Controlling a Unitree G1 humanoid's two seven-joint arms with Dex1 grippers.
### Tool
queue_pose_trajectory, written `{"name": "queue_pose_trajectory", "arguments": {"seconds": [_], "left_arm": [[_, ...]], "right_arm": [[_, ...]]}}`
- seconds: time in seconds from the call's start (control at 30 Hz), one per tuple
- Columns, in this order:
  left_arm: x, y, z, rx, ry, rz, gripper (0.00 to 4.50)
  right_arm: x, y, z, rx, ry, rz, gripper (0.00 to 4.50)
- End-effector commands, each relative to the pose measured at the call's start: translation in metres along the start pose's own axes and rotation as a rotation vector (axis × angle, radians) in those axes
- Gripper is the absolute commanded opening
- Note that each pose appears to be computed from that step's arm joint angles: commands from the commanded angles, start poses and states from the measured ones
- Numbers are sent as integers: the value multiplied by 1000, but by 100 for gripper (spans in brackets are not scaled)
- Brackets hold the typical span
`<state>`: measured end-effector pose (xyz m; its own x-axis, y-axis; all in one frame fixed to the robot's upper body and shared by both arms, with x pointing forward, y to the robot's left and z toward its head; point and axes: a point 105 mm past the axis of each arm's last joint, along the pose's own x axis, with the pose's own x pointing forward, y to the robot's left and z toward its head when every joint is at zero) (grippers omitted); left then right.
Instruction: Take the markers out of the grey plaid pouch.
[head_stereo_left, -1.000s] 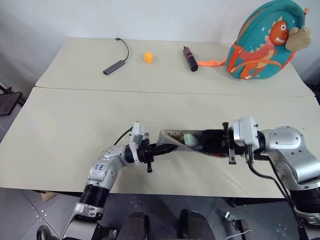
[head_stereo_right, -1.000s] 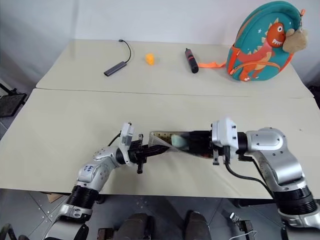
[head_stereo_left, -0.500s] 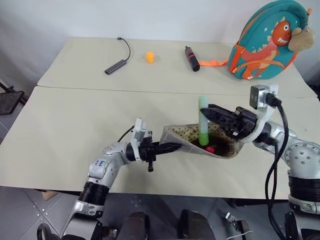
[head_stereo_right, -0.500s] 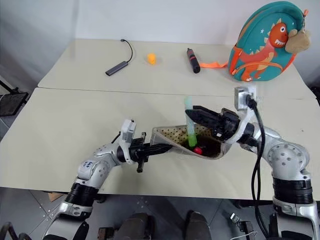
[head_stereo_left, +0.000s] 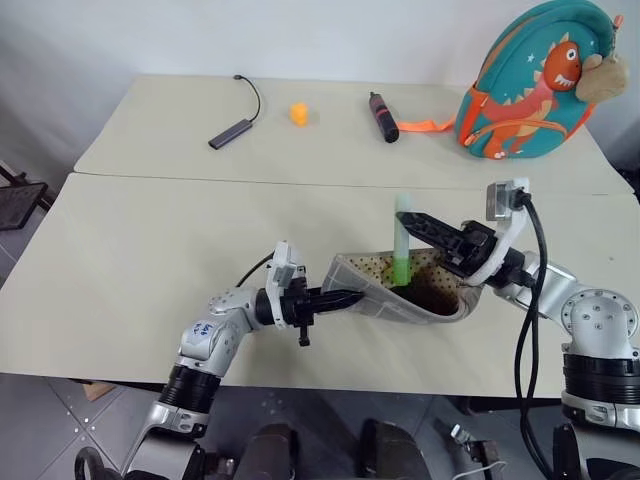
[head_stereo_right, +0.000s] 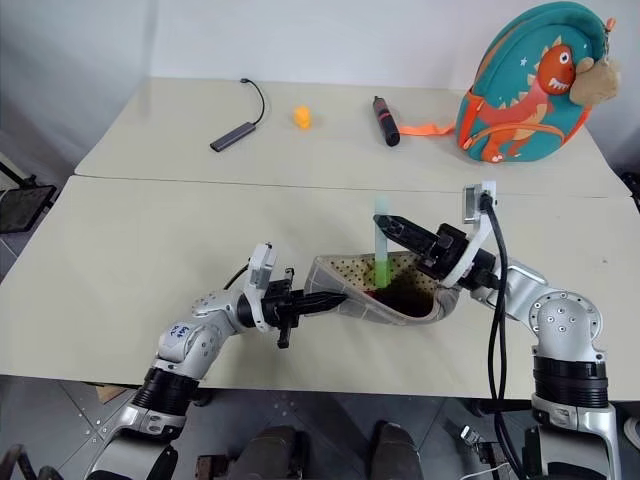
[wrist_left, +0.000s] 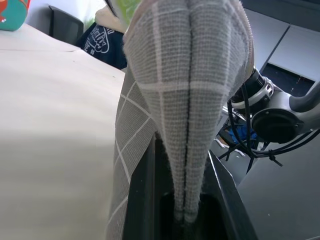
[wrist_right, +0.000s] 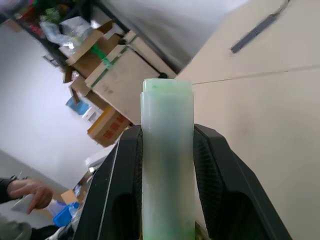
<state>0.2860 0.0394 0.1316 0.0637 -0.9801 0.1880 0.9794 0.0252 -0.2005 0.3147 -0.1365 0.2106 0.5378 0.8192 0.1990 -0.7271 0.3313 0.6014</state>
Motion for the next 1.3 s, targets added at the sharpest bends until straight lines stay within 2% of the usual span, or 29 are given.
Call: {"name": "queue_pose_trajectory", "arguments": {"seconds": [0.03, 0.1, 0.2, 0.33, 0.4, 0.5, 0.67, 0.8, 1.0, 1.07, 1.17, 1.23, 1.3], "left_arm": [[-15, 3, 7, 30, -40, 39, 0], [-16, 4, 7, 37, -40, 46, 0], [-16, 4, 7, 39, -37, 47, 0], [-17, 5, 8, 45, -36, 48, 0], [-17, 5, 7, 48, -34, 49, 0], [-18, 5, 8, 49, -35, 49, 0], [-18, 4, 8, 56, -34, 54, 0], [-20, 4, 8, 62, -32, 60, 0], [-21, 5, 8, 102, -29, 78, 0], [-19, 6, 8, 130, -30, 84, 0], [-16, 6, 7, 159, -29, 84, 0], [-14, 6, 6, 176, -25, 83, 0], [-12, 5, 3, 187, -21, 76, 0]], "right_arm": [[-18, -15, 21, 15, -93, -122, 107], [-18, -17, 23, -70, -89, -159, 107], [-18, -11, 25, -88, -80, -126, 207], [-12, 1, 13, -163, 40, -72, 319], [-11, 2, 2, -198, 135, -74, 319], [-12, 4, -3, -248, 199, -60, 319], [-19, 9, 34, -459, 111, -26, 319], [-26, 16, 54, -633, 121, 20, 319], [-26, 46, 69, -872, 304, 166, 319], [-24, 53, 63, -905, 376, 217, 319], [-25, 60, 43, -935, 496, 310, 269], [-24, 63, 36, -922, 532, 332, 206], [-22, 56, 21, -977, 631, 332, 137]]}}
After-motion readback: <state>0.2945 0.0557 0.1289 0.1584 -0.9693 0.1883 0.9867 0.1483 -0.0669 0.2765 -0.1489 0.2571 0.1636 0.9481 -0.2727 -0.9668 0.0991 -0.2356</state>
